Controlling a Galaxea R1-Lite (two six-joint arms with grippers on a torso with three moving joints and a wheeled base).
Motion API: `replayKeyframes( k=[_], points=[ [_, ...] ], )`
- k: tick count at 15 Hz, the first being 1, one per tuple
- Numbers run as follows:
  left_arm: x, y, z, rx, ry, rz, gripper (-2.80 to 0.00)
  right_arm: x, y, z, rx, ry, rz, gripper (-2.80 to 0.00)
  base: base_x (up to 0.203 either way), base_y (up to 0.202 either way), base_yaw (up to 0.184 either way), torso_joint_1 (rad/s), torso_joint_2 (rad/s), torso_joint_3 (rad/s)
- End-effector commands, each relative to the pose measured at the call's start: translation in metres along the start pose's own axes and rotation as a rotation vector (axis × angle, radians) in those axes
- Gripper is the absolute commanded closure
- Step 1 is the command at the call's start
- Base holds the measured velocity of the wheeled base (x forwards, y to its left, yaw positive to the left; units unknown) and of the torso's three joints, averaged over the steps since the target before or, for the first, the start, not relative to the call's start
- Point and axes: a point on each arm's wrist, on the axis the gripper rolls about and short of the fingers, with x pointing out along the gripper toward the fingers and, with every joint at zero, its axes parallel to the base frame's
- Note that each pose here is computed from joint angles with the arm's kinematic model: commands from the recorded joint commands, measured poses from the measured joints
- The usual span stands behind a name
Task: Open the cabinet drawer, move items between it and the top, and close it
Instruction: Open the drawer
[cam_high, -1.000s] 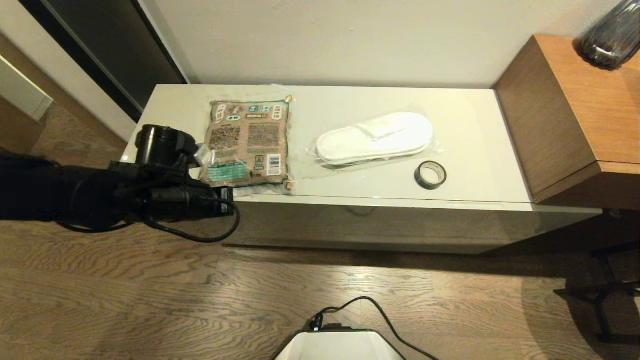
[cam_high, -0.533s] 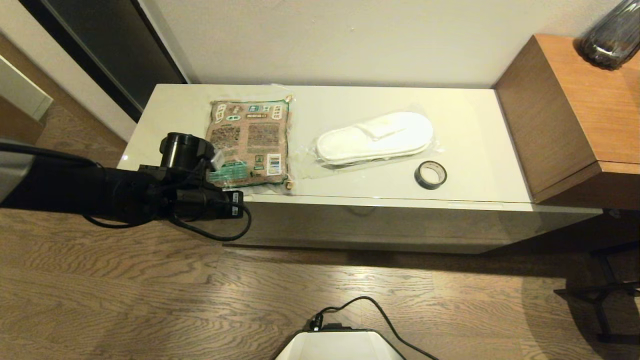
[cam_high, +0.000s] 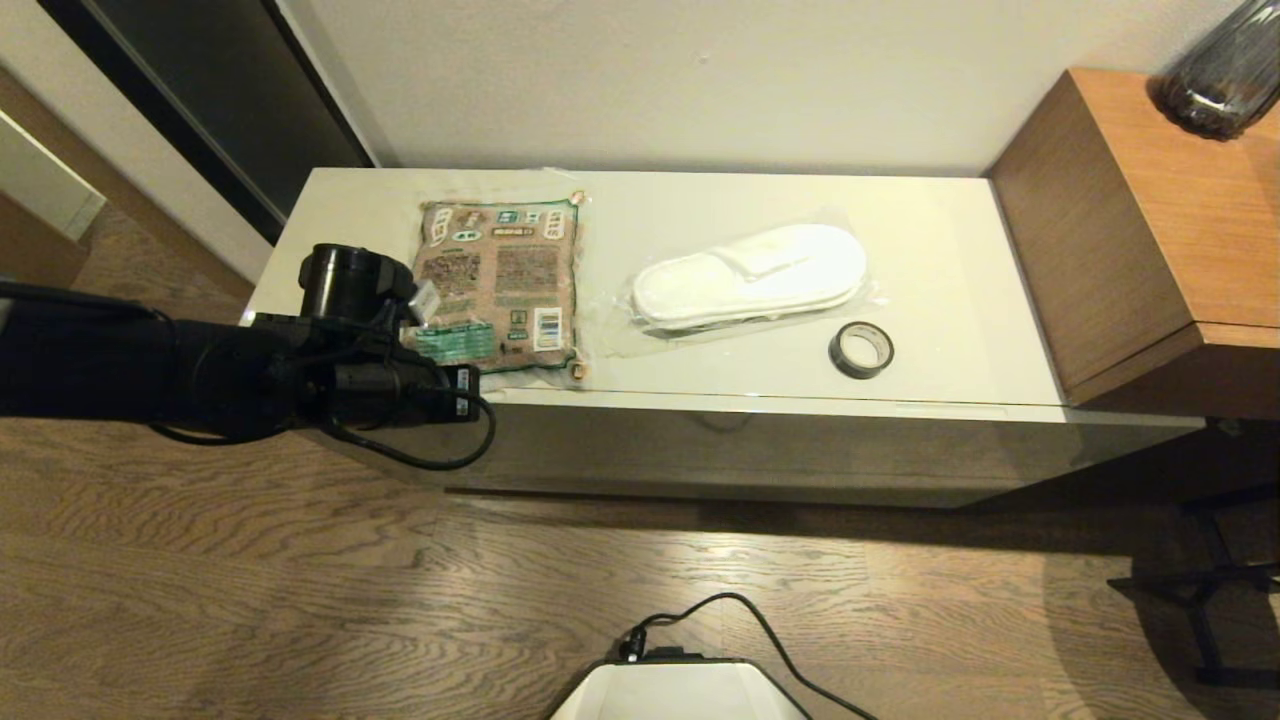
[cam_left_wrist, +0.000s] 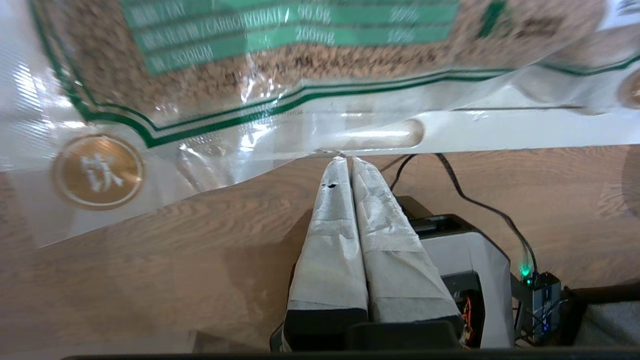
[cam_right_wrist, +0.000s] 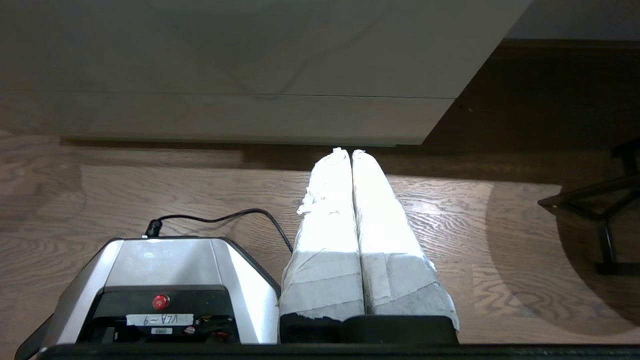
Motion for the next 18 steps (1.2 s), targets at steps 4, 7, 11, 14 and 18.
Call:
replayKeyframes(
  k=[4,7,11,14,18],
  points=[
    [0.006,-0.001,0.008,-0.001,-0.027,0.011,0.00,0.000,0.000,0.000,0.000,0.000,0.000,0.00,0.000,0.000,0.000,0.000,0.00,0.000],
    [0.018,-0.001,0.011,-0.002,-0.029,0.015,0.00,0.000,0.000,0.000,0.000,0.000,0.000,0.00,0.000,0.000,0.000,0.000,0.00,0.000],
    [0.029,0.000,0.007,-0.002,-0.007,0.019,0.00,0.000,0.000,0.000,0.000,0.000,0.001,0.00,0.000,0.000,0.000,0.000,0.00,0.000],
    [0.028,0.001,-0.004,-0.004,0.030,0.025,0.00,0.000,0.000,0.000,0.000,0.000,0.000,0.00,0.000,0.000,0.000,0.000,0.00,0.000],
    [0.017,0.005,-0.024,-0.012,0.088,0.034,0.00,0.000,0.000,0.000,0.000,0.000,0.000,0.00,0.000,0.000,0.000,0.000,0.00,0.000]
  ],
)
